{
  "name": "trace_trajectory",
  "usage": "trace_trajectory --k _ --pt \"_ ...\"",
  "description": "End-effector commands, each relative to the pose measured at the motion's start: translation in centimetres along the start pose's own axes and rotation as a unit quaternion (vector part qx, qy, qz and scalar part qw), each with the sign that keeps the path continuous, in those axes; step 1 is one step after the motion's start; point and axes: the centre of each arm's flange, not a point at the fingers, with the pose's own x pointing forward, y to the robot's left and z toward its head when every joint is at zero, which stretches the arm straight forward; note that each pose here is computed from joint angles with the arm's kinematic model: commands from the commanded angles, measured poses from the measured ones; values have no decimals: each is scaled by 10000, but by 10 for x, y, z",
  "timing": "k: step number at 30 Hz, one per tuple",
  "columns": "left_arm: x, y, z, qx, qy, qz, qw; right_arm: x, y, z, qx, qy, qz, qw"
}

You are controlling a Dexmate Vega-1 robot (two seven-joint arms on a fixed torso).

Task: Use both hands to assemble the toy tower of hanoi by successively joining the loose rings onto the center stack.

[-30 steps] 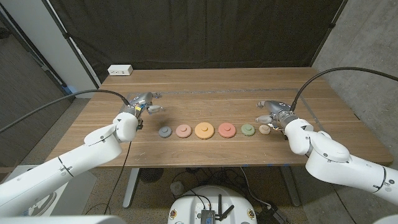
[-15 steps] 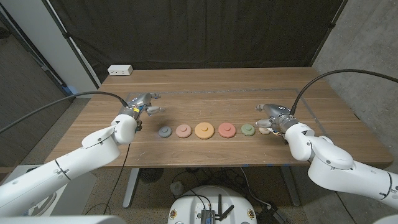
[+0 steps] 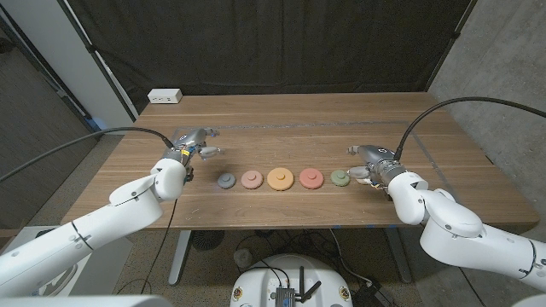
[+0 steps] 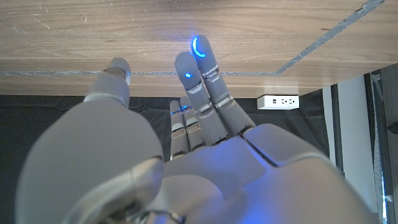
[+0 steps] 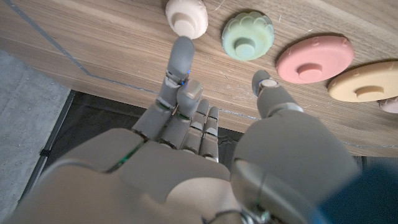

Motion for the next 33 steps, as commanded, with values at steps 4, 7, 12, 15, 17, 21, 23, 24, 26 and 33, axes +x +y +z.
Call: trace_trajectory --k 4,7,12,15,17,21,23,24,26,33 --pt "-4 3 -3 18 26 -9 10000 0 0 23 -46 -215 22 9998" --pt "-4 3 -4 8 10 -13 10000 0 0 28 -62 -266 54 9996" --pt "-3 3 -4 -9 -2 0 10000 0 0 34 -66 -315 37 9995" --pt "-3 2 -4 -21 -21 -4 10000 0 0 38 -97 -346 49 9993" --pt "-2 2 -4 -16 -27 -15 10000 -1 1 41 -110 -374 64 9992" --pt "-2 1 -3 -17 -54 -2 10000 0 2 46 -116 -419 100 9990" --pt "-2 1 -3 -25 -72 1 10000 0 4 48 -123 -434 108 9989" --pt "-2 1 -3 -24 -78 6 10000 0 4 50 -135 -448 122 9988" --pt "-2 1 -3 -15 -91 4 10000 0 6 53 -163 -467 157 9987" --pt "-1 1 -4 -20 -105 -7 9999 2 6 64 -236 -561 203 9979"
